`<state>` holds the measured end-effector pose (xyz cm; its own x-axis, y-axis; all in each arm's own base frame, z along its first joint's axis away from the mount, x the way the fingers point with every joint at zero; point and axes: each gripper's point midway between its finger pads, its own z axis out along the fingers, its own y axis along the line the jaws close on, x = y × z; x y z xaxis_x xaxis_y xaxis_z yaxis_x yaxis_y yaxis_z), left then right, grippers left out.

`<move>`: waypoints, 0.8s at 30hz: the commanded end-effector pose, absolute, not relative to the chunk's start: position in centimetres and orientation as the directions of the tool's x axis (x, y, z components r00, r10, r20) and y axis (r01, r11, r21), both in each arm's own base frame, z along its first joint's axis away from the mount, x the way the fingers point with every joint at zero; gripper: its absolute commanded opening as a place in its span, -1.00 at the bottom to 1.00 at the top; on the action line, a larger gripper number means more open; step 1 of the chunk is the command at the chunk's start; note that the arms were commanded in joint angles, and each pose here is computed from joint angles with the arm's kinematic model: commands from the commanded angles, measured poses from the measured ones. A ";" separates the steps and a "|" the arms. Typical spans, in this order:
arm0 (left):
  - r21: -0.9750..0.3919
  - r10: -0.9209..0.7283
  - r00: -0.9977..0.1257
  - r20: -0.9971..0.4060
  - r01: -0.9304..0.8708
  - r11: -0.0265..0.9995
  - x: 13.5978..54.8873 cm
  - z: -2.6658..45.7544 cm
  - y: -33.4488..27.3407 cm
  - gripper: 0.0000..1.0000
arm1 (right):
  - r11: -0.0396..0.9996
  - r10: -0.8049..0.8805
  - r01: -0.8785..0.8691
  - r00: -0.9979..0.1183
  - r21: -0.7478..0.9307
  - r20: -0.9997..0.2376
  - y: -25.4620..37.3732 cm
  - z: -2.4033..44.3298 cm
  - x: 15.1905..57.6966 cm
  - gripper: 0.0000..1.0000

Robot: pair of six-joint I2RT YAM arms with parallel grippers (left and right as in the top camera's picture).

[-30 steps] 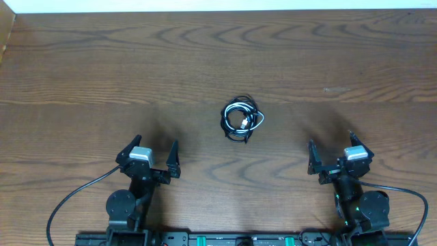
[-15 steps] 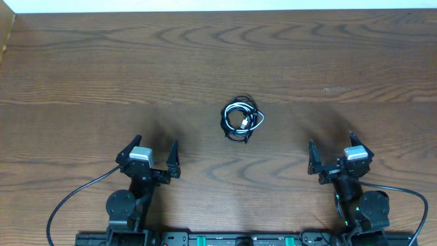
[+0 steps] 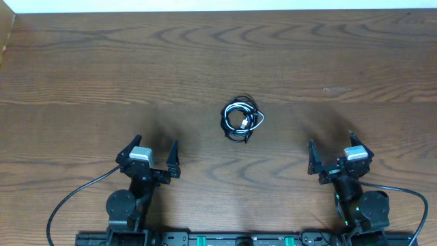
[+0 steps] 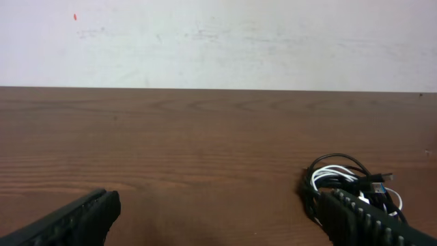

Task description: Untangle cables

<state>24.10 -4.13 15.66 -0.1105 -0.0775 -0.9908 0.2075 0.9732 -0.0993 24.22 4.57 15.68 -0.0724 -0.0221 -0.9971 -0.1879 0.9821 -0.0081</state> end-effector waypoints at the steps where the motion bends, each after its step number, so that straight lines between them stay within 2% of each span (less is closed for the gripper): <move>1: -0.088 -0.058 -0.151 -0.987 0.207 0.974 24.0 14.1 -4.2 0.95 | 0.981 -0.030 -0.191 -0.072 -0.015 -0.997 4.6 15.6 24.2 0.99; 7: -0.087 -0.058 -0.145 -0.988 0.207 0.974 24.1 14.3 -4.2 0.96 | 0.981 -0.029 -0.192 -0.072 -0.015 -0.997 4.6 15.6 24.2 0.98; 10: -0.082 -0.061 -0.104 -0.993 0.216 0.973 24.2 15.3 -4.3 0.96 | 0.981 -0.030 -0.192 -0.072 -0.015 -0.997 4.6 15.6 24.2 0.98; 15: -0.089 -0.092 0.005 -0.996 0.230 0.969 24.0 18.9 -4.4 0.96 | 0.981 -0.030 -0.192 -0.072 -0.015 -0.997 4.6 15.6 24.2 0.98; 24: -0.145 -0.167 0.038 -0.985 0.330 0.933 21.2 26.5 -5.8 0.96 | 0.981 -0.029 -0.192 -0.072 -0.015 -0.997 4.6 15.6 24.2 0.98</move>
<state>22.87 -4.88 21.85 -0.0149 -0.1311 -0.9913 0.2642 0.9556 -0.1303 24.22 4.57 15.68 -0.0724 -0.0221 -0.9971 -0.1879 0.9821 -0.0081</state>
